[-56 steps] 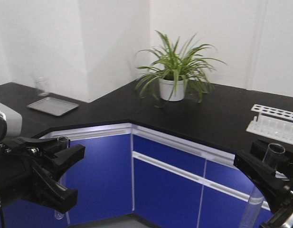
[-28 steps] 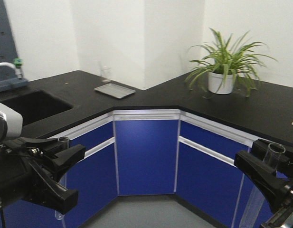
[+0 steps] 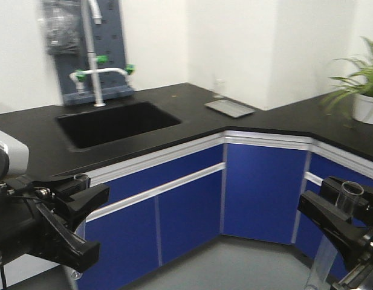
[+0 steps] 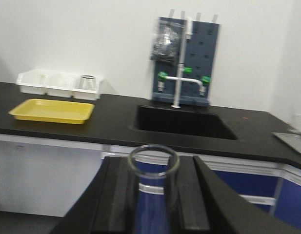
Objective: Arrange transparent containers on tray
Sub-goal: 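Hold both tubes upright while the base drives to the yellow tray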
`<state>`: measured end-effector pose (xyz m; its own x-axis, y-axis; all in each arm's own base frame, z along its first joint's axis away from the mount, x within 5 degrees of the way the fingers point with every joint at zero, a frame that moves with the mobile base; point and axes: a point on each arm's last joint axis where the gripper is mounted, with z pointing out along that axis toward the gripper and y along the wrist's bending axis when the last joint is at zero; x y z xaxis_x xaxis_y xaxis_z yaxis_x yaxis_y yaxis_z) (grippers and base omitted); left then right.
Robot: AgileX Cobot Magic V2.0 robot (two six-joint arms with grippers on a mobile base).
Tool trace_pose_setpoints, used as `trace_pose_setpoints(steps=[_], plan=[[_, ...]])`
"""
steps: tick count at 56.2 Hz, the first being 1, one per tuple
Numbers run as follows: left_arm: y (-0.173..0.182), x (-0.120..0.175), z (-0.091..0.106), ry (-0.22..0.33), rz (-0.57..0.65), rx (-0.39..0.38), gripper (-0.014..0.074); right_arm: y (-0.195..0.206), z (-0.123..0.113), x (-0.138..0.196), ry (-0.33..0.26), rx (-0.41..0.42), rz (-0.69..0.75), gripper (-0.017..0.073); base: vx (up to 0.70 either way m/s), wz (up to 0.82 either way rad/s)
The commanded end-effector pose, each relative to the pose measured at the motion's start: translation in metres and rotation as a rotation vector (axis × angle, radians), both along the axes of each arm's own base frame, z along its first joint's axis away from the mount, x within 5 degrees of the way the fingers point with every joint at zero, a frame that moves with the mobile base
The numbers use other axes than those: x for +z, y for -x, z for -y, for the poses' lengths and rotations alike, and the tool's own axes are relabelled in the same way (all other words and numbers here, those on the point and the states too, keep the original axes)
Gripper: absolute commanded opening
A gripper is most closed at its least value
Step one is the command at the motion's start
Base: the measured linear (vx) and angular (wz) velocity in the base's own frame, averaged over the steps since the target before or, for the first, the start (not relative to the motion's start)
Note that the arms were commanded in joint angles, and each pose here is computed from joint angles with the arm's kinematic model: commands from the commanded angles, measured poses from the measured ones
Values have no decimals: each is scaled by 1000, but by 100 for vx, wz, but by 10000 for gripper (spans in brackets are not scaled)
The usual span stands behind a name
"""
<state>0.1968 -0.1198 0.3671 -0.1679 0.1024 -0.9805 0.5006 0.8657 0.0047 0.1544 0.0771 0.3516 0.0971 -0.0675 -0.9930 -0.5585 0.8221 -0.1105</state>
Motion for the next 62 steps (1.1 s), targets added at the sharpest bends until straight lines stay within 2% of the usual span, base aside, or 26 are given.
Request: trace_pose_setpoints(steps=[1, 28, 62], plan=[[3, 19, 2, 74, 88, -29, -1, 4, -1, 14, -34, 33, 51, -11, -16, 60], [3, 19, 2, 74, 88, -29, -1, 4, -1, 14, -34, 33, 51, -11, -6, 53], [3, 19, 2, 74, 88, -29, -1, 4, -1, 14, -34, 33, 51, -11, 14, 35]])
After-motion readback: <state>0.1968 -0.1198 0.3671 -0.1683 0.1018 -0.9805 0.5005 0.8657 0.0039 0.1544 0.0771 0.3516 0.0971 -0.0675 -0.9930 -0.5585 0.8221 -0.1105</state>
